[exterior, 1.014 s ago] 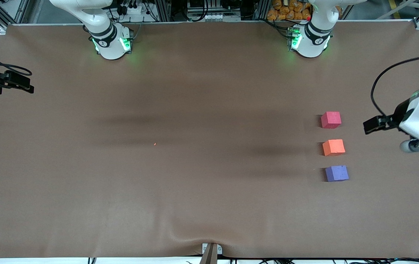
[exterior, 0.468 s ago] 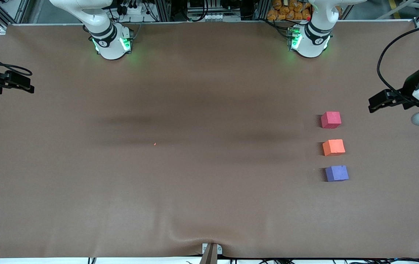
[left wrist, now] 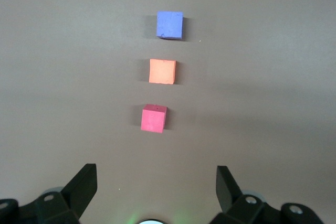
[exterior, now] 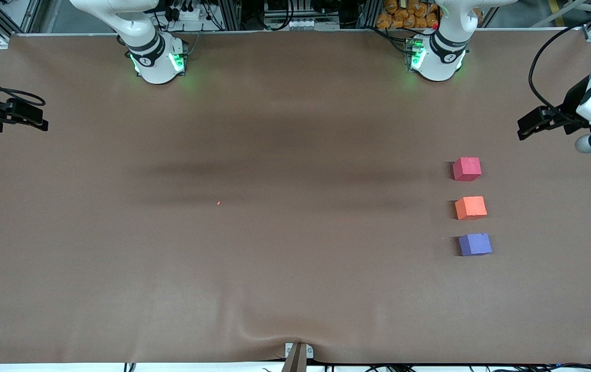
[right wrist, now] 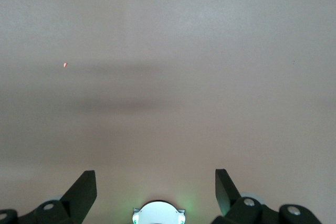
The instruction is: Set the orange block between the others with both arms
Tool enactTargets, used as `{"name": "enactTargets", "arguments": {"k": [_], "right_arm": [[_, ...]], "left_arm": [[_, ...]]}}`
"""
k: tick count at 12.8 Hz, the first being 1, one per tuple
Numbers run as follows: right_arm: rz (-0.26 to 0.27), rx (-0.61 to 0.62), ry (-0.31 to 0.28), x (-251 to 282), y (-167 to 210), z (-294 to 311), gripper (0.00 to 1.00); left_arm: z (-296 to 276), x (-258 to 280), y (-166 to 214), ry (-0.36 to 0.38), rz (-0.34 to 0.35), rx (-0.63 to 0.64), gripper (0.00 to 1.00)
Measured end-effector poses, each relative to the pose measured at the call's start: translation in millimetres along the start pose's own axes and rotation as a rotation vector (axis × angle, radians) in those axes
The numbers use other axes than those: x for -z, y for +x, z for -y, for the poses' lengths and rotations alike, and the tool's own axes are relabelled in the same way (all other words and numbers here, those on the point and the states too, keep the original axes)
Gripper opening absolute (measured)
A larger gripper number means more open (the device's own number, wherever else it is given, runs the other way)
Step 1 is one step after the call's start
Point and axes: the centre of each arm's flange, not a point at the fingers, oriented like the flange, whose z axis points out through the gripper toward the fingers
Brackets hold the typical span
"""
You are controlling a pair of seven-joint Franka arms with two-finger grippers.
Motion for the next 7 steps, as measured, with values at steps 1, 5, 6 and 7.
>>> {"name": "enactTargets", "arguments": {"k": [1, 5, 6, 7], "right_arm": [[-0.003, 0.001, 0.000, 1.2, -0.1, 0.5, 1.00], [-0.002, 0.000, -0.003, 4.0, -1.6, 0.3, 1.00], [-0.001, 0.000, -0.003, 3.9, -1.8, 0.2, 1.00], [0.002, 0.000, -0.003, 3.8, -2.2, 0.1, 1.00]], "left_arm": [[2.5, 0.2, -1.3, 0.000, 0.000, -0.002, 1.00], [1.3, -1.6, -1.7, -0.001, 0.002, -0.008, 1.00], [2.6, -1.3, -1.1, -0.002, -0.002, -0.006, 1.00], [4.9, -1.0, -0.4, -0.003, -0.005, -0.002, 1.00]]}}
